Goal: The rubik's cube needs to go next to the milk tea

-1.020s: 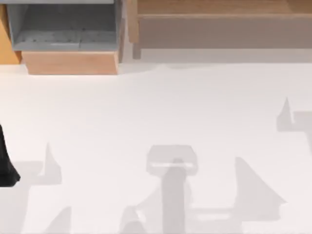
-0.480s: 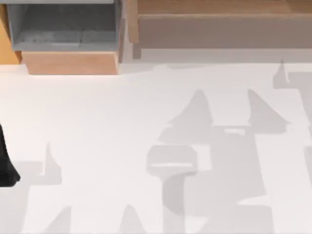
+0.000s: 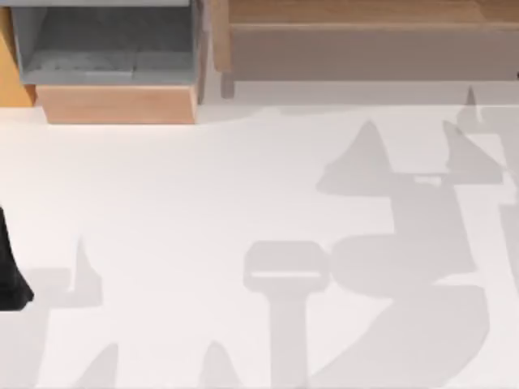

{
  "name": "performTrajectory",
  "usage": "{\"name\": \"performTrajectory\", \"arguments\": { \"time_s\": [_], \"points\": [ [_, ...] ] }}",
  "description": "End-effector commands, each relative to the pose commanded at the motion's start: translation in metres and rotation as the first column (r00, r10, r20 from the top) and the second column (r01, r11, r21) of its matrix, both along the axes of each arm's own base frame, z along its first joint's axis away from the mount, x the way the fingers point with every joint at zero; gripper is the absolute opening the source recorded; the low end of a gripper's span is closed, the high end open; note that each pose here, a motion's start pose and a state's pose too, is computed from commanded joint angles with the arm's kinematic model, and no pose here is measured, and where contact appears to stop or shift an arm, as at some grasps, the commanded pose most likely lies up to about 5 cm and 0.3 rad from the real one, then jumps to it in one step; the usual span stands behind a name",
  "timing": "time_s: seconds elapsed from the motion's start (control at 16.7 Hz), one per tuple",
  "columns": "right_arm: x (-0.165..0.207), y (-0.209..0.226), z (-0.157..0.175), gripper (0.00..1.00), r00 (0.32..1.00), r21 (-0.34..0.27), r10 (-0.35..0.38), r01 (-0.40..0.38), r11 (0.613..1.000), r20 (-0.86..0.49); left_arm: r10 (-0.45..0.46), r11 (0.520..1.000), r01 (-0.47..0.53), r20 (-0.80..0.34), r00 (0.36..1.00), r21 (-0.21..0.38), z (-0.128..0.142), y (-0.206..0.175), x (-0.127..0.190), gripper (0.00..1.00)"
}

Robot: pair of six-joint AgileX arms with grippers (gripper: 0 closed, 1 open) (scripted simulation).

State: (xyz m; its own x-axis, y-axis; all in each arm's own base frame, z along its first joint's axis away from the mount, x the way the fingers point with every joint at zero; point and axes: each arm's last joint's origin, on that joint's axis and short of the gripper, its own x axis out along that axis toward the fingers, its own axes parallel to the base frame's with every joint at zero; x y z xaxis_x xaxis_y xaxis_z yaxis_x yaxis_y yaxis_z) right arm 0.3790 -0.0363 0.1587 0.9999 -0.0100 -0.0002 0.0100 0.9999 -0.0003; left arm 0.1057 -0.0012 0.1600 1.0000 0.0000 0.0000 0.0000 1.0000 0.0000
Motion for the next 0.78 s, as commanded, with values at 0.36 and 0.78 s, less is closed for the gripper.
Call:
{"name": "performTrajectory", "arguments": {
  "time_s": [0.36, 0.78],
  "points": [
    [0.0, 0.002, 0.0, 1.0, 1.0, 0.0, 0.003, -0.003, 1.0, -0.003, 0.0, 1.0, 0.0, 0.0, 1.0, 0.0, 0.0, 0.0, 0.0, 1.0],
    [0.043, 0.0, 0.0, 1.0, 1.0, 0.0, 0.0, 0.0, 1.0, 0.0, 0.0, 1.0, 0.0, 0.0, 1.0, 0.0, 0.0, 0.0, 0.0, 1.0]
  ]
}}
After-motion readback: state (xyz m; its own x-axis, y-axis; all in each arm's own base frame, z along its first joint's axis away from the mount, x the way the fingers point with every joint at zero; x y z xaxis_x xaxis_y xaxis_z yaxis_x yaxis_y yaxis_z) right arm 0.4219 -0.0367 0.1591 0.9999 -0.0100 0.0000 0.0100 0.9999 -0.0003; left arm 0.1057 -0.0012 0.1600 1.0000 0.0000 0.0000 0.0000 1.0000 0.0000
